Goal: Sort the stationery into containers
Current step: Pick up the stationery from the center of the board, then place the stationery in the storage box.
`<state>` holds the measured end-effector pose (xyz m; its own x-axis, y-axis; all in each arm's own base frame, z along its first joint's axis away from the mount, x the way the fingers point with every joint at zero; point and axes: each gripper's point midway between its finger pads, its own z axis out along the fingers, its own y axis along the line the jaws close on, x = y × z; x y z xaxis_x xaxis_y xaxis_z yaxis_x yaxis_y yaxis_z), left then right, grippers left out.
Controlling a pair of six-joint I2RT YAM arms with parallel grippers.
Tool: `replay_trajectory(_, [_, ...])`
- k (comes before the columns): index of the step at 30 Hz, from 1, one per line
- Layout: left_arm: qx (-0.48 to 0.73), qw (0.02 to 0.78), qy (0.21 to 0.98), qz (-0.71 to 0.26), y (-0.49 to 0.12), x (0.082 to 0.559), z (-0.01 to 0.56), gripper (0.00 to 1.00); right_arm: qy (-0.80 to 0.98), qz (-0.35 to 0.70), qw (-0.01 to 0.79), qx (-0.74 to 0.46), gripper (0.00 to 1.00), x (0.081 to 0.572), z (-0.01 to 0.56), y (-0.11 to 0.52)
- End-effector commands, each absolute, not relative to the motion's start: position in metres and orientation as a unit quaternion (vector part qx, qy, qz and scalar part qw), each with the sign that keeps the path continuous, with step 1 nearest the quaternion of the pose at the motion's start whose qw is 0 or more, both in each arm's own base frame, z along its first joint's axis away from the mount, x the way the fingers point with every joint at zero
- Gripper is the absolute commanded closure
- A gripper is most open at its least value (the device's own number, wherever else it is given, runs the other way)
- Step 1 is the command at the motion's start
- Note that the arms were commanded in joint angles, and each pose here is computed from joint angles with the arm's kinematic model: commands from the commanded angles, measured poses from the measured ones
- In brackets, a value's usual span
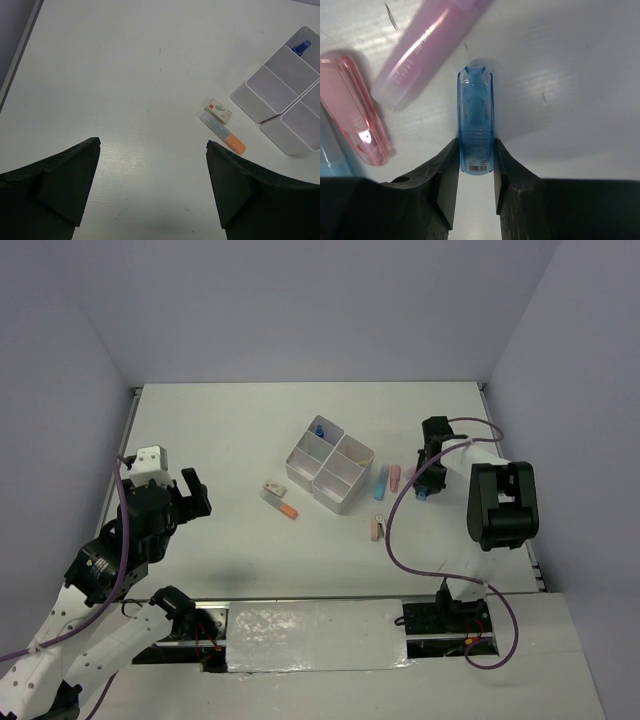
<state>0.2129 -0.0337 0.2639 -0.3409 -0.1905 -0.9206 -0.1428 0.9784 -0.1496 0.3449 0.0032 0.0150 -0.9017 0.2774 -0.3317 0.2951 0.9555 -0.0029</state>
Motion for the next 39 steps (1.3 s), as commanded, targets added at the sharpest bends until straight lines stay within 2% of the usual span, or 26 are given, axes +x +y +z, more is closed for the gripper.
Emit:
replay_trajectory(1, [-0.102,0.58,0.808,-0.03,-0.036,0.217,0.271,0.01,0.963,-0.036,0.202,0.174,0.9,0.337,0.037,-0.001])
replay_trajectory(5, [-0.102,0.577,0.81,-0.027,-0.036,0.218,0.27,0.01,0.936,-0.006,0.326,0.137,0.92,0.345,0.114,0.031])
replay_trajectory(8, [-0.108,0.58,0.807,-0.027,-0.034,0.217,0.271,0.01,0.907,0.033,0.419,0.005,0.92,0.36,0.173,0.104])
replay_trajectory(10, [-0.111,0.58,0.806,-0.026,-0.033,0.217,0.271,0.01,0.892,0.05,0.441,-0.09,0.91,0.356,0.189,0.153])
replay_trajectory(12, [-0.112,0.58,0.806,-0.025,-0.033,0.217,0.271,0.01,0.881,0.042,0.455,-0.125,0.92,0.365,0.205,0.18])
replay_trajectory(15, [-0.115,0.579,0.807,-0.021,-0.031,0.217,0.27,0.01,0.859,0.067,0.449,-0.236,0.9,0.366,0.211,0.24])
replay_trajectory(16, [-0.114,0.578,0.808,-0.02,-0.031,0.218,0.27,0.01,0.856,0.065,0.43,-0.281,0.89,0.364,0.197,0.262])
replay_trajectory(18, [-0.115,0.577,0.808,-0.019,-0.031,0.217,0.269,0.01,0.837,0.04,0.429,-0.336,0.89,0.373,0.202,0.277])
replay_trajectory(19, [-0.116,0.577,0.808,-0.018,-0.03,0.217,0.269,0.01,0.842,0.02,0.413,-0.347,0.89,0.381,0.185,0.282])
replay_trajectory(21, [-0.122,0.581,0.805,-0.018,-0.028,0.216,0.27,0.01,0.834,0.006,0.415,-0.363,0.89,0.394,0.19,0.292])
replay_trajectory(25, [-0.125,0.585,0.801,-0.02,-0.027,0.215,0.272,0.01,0.839,-0.041,0.389,-0.378,0.88,0.418,0.166,0.297])
replay_trajectory(32, [-0.118,0.579,0.807,-0.018,-0.03,0.217,0.269,0.01,0.84,-0.077,0.372,-0.388,0.83,0.427,0.152,0.292])
replay_trajectory(33, [-0.117,0.579,0.807,-0.018,-0.03,0.217,0.269,0.01,0.84,-0.076,0.368,-0.391,0.82,0.426,0.15,0.292])
replay_trajectory(34, [-0.116,0.579,0.806,-0.02,-0.031,0.217,0.27,0.01,0.839,-0.074,0.368,-0.393,0.73,0.424,0.149,0.292])
replay_trajectory(36, [-0.115,0.58,0.806,-0.022,-0.031,0.217,0.27,0.01,0.84,-0.072,0.369,-0.391,0.61,0.422,0.152,0.29])
replay_trajectory(39, [-0.116,0.58,0.806,-0.022,-0.031,0.217,0.27,0.01,0.839,-0.058,0.375,-0.391,0.52,0.417,0.162,0.291])
